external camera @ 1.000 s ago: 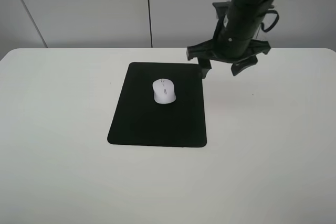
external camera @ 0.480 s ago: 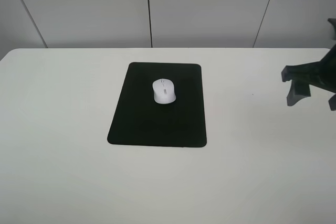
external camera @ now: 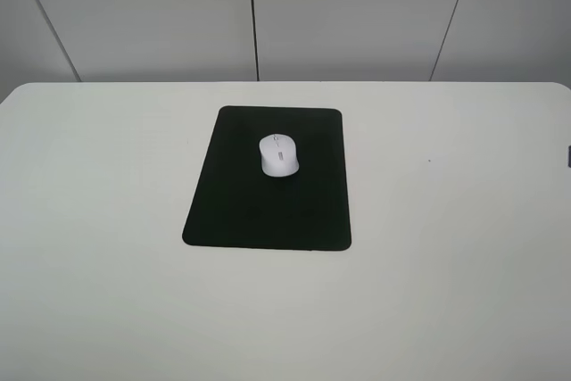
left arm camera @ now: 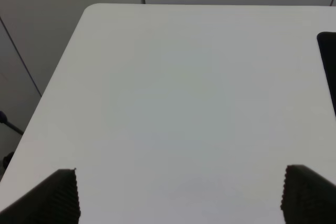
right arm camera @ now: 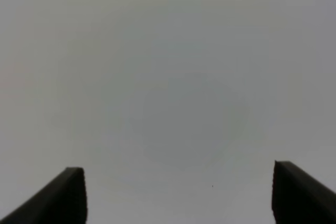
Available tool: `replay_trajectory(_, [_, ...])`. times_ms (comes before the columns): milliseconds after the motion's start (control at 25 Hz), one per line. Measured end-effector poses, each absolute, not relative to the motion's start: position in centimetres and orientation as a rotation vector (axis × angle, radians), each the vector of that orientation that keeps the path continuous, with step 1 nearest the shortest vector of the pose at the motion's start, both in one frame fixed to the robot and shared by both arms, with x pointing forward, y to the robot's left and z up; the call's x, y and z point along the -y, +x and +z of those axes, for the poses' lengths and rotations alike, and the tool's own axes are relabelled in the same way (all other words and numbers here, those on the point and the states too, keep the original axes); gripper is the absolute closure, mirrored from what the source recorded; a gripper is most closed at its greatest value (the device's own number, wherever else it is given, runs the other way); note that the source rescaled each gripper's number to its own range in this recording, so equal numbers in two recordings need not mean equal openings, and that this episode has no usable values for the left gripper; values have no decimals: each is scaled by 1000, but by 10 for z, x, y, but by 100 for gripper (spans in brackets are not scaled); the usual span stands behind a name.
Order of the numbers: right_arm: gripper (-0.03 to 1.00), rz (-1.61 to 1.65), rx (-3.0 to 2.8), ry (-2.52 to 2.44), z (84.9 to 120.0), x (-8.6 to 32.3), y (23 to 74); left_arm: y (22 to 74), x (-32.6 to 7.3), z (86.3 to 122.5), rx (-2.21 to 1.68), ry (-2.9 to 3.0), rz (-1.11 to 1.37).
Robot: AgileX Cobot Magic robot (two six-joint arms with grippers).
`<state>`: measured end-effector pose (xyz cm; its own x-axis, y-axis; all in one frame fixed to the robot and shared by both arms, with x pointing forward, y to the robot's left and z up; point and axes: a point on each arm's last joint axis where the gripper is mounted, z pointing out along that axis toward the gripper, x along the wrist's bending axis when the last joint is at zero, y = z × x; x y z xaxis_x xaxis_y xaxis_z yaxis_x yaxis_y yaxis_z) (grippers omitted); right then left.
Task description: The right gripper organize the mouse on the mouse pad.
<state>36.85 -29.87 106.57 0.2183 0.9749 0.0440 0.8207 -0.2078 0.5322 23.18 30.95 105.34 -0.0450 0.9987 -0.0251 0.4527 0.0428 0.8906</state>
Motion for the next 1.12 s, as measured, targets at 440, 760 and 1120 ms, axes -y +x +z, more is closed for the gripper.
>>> replay_trajectory(440, [22,745,-1576,1883,1085,307,280,232,-309,1053,-1594,1500,950])
replay_trajectory(760, [22,882,-1478,1787,1089,310,249,232,-309,1053,-1594,1500,950])
replay_trajectory(1120, [22,950,-1418,1733,1088,312,232,232,-309,1053,-1594,1500,950])
